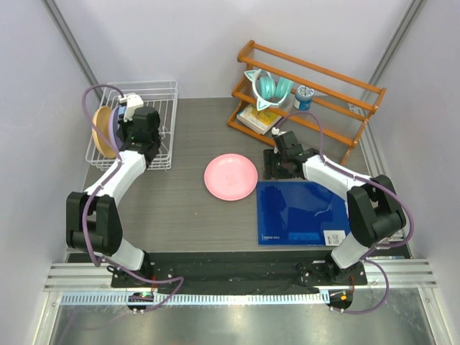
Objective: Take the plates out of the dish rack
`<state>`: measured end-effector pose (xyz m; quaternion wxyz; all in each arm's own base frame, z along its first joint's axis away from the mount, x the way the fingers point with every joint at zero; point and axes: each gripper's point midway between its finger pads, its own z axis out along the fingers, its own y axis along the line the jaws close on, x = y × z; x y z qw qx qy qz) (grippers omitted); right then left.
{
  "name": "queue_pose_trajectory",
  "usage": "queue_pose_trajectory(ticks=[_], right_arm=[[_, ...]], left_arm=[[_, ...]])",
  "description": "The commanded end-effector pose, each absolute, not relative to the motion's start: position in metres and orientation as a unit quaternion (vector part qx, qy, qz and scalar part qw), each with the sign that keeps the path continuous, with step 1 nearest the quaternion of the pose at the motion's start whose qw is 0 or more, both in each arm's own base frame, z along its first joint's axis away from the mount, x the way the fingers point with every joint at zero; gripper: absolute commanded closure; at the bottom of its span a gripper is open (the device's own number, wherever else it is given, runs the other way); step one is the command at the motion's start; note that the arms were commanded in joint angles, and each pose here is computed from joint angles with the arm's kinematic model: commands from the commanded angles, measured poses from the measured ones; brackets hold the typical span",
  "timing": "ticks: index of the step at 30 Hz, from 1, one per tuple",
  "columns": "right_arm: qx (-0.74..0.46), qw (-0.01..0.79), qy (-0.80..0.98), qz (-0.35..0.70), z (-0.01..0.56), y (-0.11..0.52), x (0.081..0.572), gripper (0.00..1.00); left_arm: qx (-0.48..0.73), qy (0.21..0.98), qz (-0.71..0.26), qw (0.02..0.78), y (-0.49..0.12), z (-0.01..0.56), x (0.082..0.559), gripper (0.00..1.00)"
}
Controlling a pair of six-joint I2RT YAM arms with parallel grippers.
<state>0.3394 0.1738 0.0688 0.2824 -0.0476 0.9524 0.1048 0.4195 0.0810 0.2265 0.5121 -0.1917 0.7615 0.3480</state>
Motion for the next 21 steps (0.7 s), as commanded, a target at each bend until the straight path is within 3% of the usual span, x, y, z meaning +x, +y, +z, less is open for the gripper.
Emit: queue_pose_trajectory(ticks=[1,13,18,21], right_arm=[[-0.050,0.304,0.945,0.112,0.084,0.176,0.342,0.37],[-0.056,0.351,0.918,0.173,0.137,0.189,0.335,0.36],[-0.066,0.378,0.887,0.257,0.172,0.219,0.336,0.36],[-0.064,0.404,0.859,0.310,0.195,0.236,0.339,0.36]], left_arm=[[-0.209,0.711,0.373,0.558,0.072,0.283,0.411,1.00],[-0.211,0.719,0.331,0.574,0.056,0.321,0.368,1.00],[-0.169,0.775,0.109,0.599,-0.009,0.303,0.374,1.00],[-0.145,0.804,-0.004,0.576,-0.049,0.283,0.370,1.00]])
